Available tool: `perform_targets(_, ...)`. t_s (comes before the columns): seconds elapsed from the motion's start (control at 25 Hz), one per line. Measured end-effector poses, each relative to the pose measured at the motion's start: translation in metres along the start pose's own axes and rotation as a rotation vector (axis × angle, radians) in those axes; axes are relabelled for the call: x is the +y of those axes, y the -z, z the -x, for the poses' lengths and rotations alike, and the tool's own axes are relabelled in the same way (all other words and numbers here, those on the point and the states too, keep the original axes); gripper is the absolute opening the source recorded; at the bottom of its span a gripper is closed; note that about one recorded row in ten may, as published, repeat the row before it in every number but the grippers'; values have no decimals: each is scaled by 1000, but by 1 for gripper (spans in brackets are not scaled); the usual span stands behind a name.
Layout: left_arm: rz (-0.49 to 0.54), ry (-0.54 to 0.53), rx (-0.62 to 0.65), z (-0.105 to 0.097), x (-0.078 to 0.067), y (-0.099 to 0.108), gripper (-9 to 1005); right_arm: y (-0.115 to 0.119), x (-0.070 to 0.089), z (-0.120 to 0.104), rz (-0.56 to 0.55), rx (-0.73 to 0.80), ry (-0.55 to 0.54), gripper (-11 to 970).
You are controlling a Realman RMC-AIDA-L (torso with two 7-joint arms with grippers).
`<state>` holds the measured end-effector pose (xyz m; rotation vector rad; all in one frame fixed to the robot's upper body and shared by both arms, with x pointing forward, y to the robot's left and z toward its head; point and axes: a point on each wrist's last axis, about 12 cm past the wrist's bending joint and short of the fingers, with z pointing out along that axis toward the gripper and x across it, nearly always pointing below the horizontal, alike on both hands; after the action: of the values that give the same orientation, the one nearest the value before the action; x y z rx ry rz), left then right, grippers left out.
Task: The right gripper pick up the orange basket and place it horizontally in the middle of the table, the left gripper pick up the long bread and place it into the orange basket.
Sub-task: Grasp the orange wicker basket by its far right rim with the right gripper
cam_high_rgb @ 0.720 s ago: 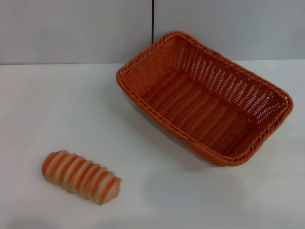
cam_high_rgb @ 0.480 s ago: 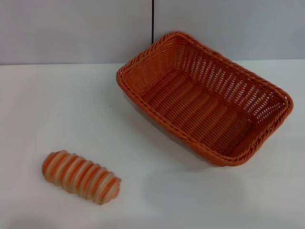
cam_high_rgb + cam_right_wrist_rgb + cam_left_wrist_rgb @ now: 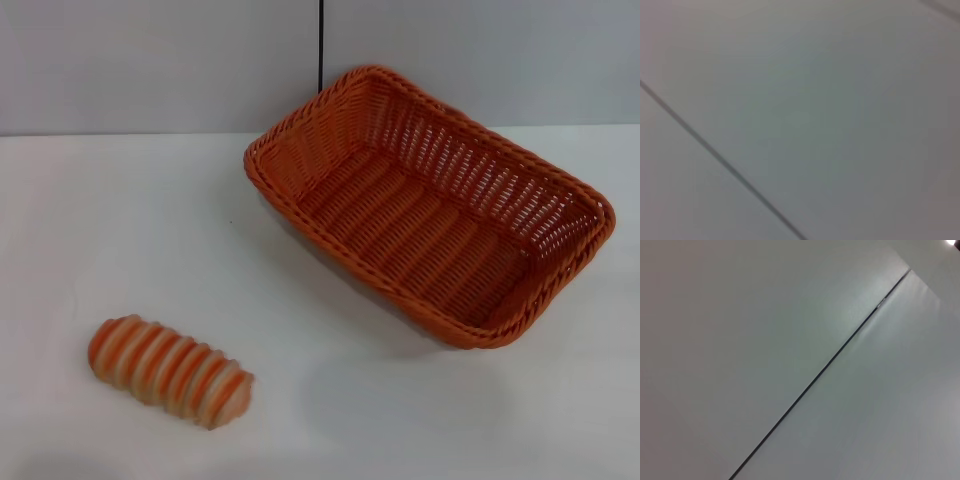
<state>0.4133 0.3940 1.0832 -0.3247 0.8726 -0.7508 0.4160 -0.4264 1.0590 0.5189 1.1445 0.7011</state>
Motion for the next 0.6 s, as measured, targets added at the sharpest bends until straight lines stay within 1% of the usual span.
perform_targets(0.04,0,0,0,0,0,0,842,0,0,0,0,0,0,424)
perform_targets(0.08,0,0,0,0,0,0,842,-5,0,6,24,21,-2,424)
perform_targets(0.12,4,-1,1,1,0,1,842,-17,2,20,84,79,3,424)
perform_targets(0.16,4,-1,1,1,0,2,841,-17,2,20,84,79,3,424)
perform_targets(0.2,5,-2,1,1,0,2,841,-30,5,36,140,147,11,424)
perform_targets(0.24,7,-2,2,1,0,3,841,-30,5,36,140,147,11,424)
perform_targets(0.28,10,-4,2,1,0,4,841,-39,7,45,169,188,11,424)
perform_targets(0.32,13,-7,3,2,0,5,840,-57,11,64,213,279,5,424)
perform_targets(0.36,13,-7,3,2,0,5,840,-57,11,64,213,279,5,424)
perform_targets(0.4,15,-8,3,2,0,6,840,-77,18,80,243,377,-8,424)
perform_targets(0.44,18,-10,3,2,0,7,840,-77,18,80,243,377,-8,424)
perform_targets(0.48,21,-12,4,3,0,8,839,-89,22,89,253,432,-12,424)
perform_targets(0.52,24,-14,5,3,0,9,839,-109,32,100,250,541,-36,423)
perform_targets(0.56,24,-14,5,3,0,9,839,-109,32,100,250,541,-36,423)
perform_targets(0.6,26,-13,5,3,0,9,839,-131,45,110,247,647,-45,423)
